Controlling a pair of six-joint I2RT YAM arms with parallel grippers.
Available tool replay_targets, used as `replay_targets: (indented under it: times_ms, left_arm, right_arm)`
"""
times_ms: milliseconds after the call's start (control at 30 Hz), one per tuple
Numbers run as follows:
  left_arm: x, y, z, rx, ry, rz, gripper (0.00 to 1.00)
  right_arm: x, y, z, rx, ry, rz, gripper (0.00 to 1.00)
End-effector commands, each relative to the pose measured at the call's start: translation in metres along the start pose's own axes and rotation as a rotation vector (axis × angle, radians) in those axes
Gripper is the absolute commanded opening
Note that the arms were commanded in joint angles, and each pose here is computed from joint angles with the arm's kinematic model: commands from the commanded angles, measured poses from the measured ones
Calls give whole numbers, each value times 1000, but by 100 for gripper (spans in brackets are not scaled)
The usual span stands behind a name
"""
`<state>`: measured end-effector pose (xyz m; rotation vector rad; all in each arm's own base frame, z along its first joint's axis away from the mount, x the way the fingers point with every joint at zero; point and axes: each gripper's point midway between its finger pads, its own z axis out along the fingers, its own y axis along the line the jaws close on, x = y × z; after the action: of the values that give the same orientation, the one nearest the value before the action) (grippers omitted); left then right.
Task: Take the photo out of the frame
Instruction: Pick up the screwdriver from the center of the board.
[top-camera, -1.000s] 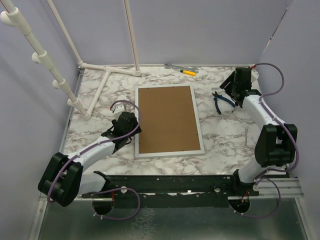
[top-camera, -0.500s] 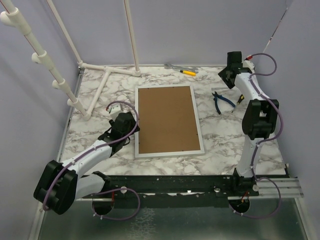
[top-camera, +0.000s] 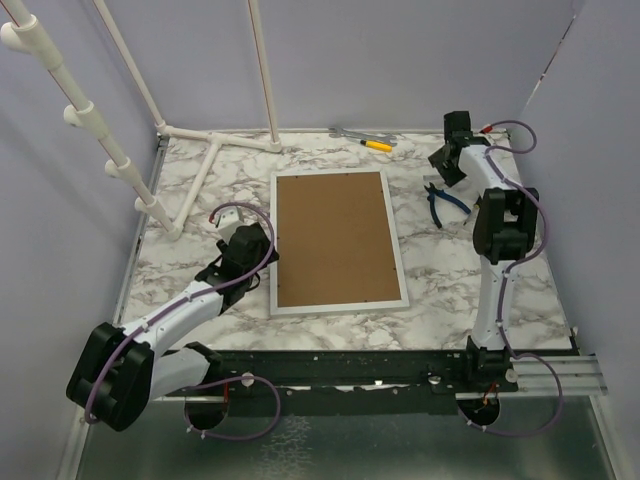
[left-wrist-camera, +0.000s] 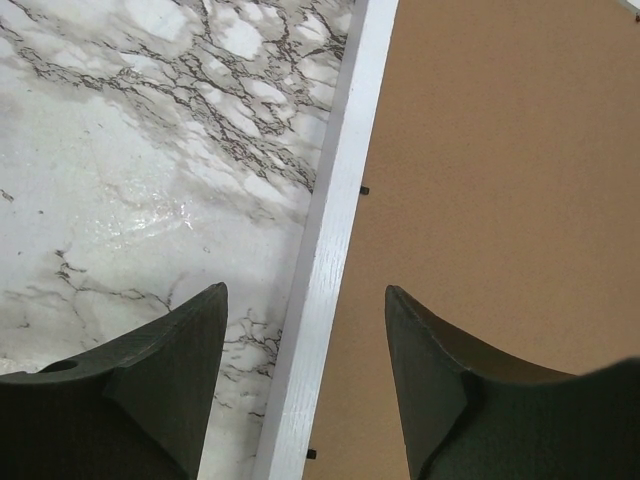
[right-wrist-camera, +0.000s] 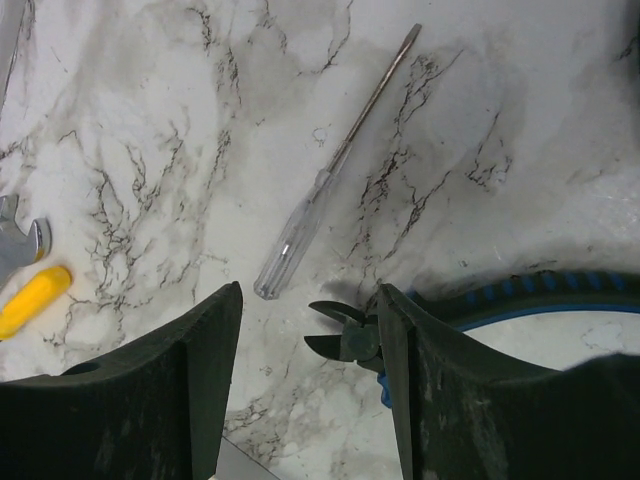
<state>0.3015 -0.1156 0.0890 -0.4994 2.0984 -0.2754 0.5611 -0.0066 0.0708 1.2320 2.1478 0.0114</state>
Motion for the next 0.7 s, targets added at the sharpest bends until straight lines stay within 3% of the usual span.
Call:
replay_targets:
  times_ms: [0, 667]
  left_arm:
    - [-7, 4, -2, -13, -43, -25, 65]
    - [-12, 4, 5, -44, -54, -17, 65]
  right_arm:
    - [3, 5, 13, 2, 25, 40, 60]
    - [17, 0, 51, 58, 28, 57, 55]
